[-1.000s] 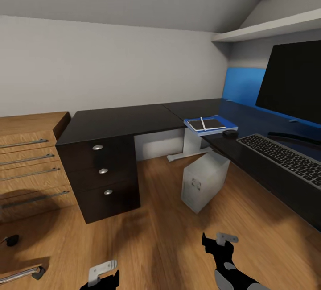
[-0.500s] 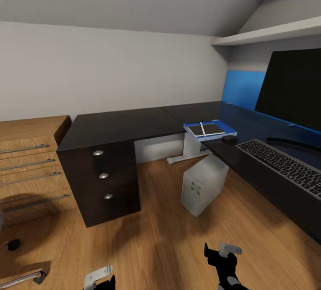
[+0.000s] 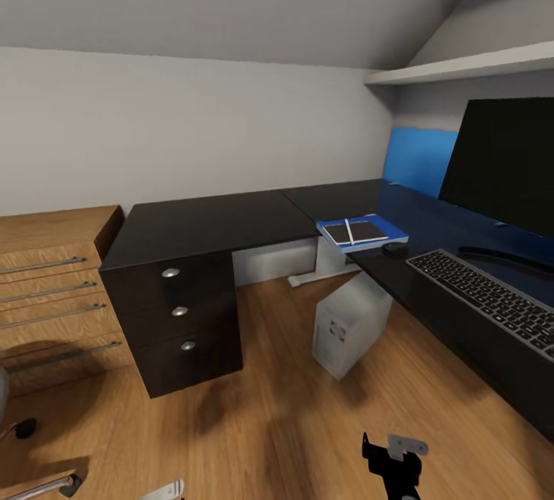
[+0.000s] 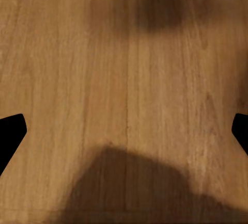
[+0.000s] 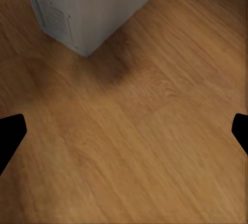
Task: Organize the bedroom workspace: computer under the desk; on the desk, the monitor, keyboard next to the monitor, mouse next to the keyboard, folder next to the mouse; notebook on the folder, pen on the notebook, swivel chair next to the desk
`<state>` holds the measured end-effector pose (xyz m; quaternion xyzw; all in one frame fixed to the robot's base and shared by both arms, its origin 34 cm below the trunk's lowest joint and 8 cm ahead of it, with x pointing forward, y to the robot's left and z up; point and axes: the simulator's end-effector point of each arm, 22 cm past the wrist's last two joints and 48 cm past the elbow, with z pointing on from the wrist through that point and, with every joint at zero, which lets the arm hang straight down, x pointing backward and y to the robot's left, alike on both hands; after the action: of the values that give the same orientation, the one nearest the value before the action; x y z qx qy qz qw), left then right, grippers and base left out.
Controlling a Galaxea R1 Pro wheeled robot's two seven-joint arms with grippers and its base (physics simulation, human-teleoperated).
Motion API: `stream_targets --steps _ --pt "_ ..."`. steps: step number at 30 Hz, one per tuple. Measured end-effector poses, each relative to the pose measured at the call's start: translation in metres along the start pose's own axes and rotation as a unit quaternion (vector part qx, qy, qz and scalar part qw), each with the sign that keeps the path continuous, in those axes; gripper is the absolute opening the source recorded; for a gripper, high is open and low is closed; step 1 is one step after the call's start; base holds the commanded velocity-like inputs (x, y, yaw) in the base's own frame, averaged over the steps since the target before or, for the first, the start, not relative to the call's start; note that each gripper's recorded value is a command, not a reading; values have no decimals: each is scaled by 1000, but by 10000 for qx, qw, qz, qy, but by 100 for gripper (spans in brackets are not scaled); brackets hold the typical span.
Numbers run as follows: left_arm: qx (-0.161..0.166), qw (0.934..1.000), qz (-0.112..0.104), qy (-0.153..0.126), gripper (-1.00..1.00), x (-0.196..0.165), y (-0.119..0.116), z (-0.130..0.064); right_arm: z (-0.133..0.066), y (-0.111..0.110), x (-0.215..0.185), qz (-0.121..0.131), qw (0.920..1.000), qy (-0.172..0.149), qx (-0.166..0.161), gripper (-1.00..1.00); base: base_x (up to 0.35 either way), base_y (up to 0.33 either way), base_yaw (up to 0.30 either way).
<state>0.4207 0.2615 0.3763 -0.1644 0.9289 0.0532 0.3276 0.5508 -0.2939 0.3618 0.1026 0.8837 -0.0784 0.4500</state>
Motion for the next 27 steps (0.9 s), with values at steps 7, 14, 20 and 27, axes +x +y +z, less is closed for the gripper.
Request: stream_targets --steps 7,14,20,27 --pt "-163 9997 88 185 100 8 12 -5 -9 -13 -1 -93 9998 126 116 100 -77 0 0" --pt "-290 9994 63 156 100 3 21 -12 -18 -29 -3 -191 9991 257 261 100 -289 -3 0" --pt "-354 9994 19 56 100 -7 25 -19 -24 -30 -13 -209 9991 273 264 100 -169 -20 0" --pt "-531 9983 84 226 100 6 35 -27 -33 -28 -22 -225 9990 308 246 100 -28 -3 0"
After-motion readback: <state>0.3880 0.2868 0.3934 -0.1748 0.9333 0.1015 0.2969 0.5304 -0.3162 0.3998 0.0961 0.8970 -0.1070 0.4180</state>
